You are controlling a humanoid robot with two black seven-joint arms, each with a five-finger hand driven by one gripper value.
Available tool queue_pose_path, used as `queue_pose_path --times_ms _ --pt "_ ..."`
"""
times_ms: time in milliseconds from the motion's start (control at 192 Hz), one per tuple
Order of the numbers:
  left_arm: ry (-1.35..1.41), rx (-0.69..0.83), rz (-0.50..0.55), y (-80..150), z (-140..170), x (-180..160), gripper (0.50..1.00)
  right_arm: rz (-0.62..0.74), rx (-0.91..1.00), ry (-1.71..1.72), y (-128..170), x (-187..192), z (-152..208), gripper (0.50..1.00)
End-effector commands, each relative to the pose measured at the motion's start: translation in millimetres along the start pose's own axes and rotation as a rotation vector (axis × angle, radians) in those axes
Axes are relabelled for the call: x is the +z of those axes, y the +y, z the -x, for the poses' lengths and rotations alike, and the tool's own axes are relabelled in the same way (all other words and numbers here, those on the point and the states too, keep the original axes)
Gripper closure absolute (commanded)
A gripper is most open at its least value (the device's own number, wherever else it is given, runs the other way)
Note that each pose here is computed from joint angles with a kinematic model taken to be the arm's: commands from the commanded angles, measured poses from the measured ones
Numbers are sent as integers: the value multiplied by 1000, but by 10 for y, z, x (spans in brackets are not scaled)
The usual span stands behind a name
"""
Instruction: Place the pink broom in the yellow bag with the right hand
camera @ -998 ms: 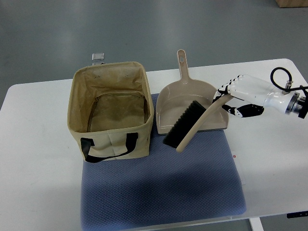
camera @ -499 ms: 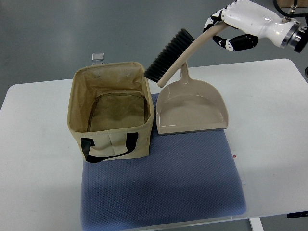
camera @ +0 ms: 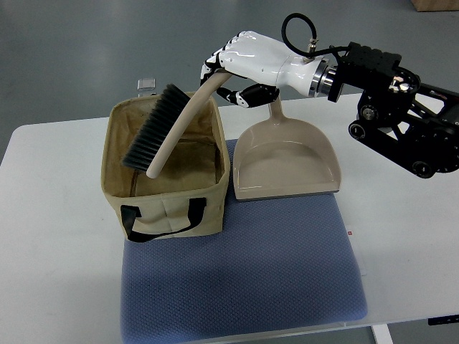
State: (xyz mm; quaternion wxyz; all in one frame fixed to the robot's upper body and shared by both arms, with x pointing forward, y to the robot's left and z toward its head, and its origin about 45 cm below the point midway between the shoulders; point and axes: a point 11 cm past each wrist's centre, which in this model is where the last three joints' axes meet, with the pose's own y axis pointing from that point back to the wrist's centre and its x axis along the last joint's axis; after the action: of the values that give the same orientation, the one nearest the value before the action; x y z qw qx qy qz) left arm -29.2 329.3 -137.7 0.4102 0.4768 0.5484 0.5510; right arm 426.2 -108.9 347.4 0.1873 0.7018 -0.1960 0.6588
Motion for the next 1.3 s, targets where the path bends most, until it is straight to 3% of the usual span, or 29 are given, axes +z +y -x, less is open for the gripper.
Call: queue_pose_path --times_ms 0,26,125,307,489,832,1029,1294 --pt "0 0 0 0 0 0 500 -1 -6 -8 -13 -17 63 791" --pt "0 0 0 0 0 0 500 3 -4 -7 -10 -2 65 750" --pt "0 0 0 0 0 0 500 24 -6 -8 8 65 75 683" --pt "0 0 0 0 0 0 500 62 17 -6 75 196 29 607" --pt "0 0 0 0 0 0 500 108 102 -89 174 322 -54 607" --pt "0 0 0 0 0 0 500 386 437 -787 1069 987 276 607" --pt "0 0 0 0 0 0 500 488 625 -1170 1477 1178 539 605" --pt "0 0 0 0 0 0 500 459 793 -1555 1784 1223 796 576"
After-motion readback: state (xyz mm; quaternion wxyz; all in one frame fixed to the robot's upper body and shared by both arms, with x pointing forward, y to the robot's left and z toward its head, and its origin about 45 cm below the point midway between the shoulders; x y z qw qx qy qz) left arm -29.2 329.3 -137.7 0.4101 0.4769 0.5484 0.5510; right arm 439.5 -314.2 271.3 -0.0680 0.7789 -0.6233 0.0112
